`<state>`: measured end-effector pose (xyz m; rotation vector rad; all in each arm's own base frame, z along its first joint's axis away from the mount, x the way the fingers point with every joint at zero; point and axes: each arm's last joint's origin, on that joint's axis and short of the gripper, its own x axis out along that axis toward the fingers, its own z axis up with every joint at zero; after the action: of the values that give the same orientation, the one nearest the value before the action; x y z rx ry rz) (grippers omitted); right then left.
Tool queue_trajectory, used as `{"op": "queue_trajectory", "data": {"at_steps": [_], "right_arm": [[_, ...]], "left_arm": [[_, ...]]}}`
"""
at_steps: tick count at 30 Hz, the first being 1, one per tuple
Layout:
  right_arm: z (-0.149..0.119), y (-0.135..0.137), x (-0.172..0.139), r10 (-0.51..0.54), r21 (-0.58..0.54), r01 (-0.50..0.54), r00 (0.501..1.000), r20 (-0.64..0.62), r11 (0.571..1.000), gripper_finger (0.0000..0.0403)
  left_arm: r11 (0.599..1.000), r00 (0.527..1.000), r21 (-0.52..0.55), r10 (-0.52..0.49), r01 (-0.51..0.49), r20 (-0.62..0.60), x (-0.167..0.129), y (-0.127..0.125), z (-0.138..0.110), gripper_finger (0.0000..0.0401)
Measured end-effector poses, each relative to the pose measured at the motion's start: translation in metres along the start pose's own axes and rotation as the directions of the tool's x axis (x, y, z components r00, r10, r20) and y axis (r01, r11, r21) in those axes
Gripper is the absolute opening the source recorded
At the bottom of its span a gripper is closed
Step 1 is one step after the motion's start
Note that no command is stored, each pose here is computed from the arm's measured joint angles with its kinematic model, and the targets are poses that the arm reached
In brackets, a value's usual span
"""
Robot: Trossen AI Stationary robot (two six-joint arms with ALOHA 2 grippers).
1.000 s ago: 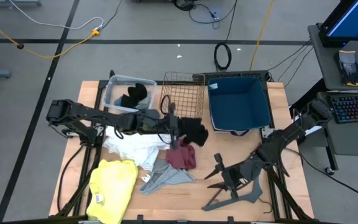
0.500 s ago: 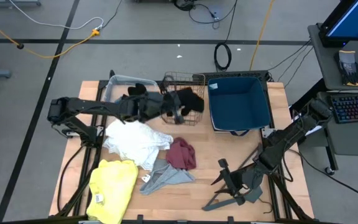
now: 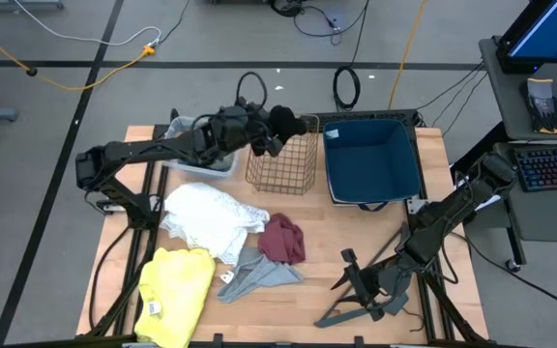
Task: Pick & Place Cloths
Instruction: Put the black underwear into the wire basket
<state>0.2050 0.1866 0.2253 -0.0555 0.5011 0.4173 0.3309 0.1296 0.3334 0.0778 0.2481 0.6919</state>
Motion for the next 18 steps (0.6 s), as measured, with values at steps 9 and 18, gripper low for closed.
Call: {"op": "queue_trajectory", "data": {"at_steps": [9,18], "right_arm": [[0.0,0.0,0.0,0.0,0.0,0.0,1.0,0.0,1.0,0.0139],[0.0,0.0,0.0,0.0,0.001,0.0,1.0,0.004,1.0,0.0139]], "left_arm": [[1.0,1.0,0.003,0.011,-0.011,-0.02,0.003,0.004,-0.003,0.0],[0.999,0.992,0.033,-0.002,0.006,-0.123,0.028,-0.01,-0.033,0.0]]}}
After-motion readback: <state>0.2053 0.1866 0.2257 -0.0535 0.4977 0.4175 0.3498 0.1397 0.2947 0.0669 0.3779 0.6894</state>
